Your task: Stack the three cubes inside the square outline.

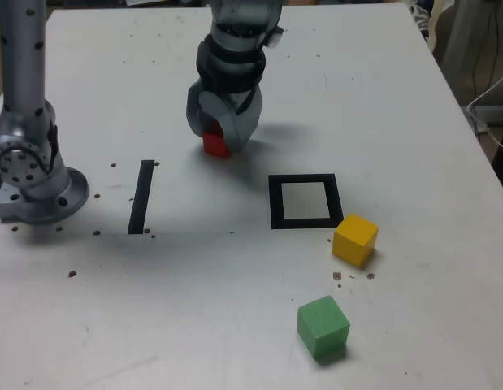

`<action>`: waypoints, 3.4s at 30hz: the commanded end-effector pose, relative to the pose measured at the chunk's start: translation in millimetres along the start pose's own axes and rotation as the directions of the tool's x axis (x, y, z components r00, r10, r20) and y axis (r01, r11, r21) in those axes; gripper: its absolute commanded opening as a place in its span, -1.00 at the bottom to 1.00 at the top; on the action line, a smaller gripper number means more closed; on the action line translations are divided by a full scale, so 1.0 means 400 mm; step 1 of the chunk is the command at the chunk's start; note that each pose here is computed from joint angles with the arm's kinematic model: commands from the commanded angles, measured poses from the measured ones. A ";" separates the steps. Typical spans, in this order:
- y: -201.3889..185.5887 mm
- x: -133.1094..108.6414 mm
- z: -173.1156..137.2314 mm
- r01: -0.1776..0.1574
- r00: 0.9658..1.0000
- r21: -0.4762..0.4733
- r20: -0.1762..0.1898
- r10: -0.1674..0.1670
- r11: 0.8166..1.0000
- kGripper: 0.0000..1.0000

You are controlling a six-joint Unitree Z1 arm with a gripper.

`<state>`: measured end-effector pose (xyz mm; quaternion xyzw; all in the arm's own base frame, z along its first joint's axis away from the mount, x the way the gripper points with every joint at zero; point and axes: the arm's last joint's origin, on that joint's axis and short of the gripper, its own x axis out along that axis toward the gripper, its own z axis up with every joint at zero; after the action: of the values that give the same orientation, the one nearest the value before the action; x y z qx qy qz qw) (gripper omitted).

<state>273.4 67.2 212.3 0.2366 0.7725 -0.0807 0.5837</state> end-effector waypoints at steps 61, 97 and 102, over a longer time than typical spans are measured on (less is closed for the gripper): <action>-0.116 -0.163 0.326 0.100 0.995 -0.541 0.032 -0.099 0.835 -0.86; -0.112 -0.170 0.320 0.030 0.999 -0.508 -0.016 -0.043 0.861 0.99; -0.121 -0.195 0.294 0.005 1.000 -0.501 -0.008 -0.010 0.865 0.99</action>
<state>373.8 -42.4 234.3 0.0706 0.7753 0.1224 0.6156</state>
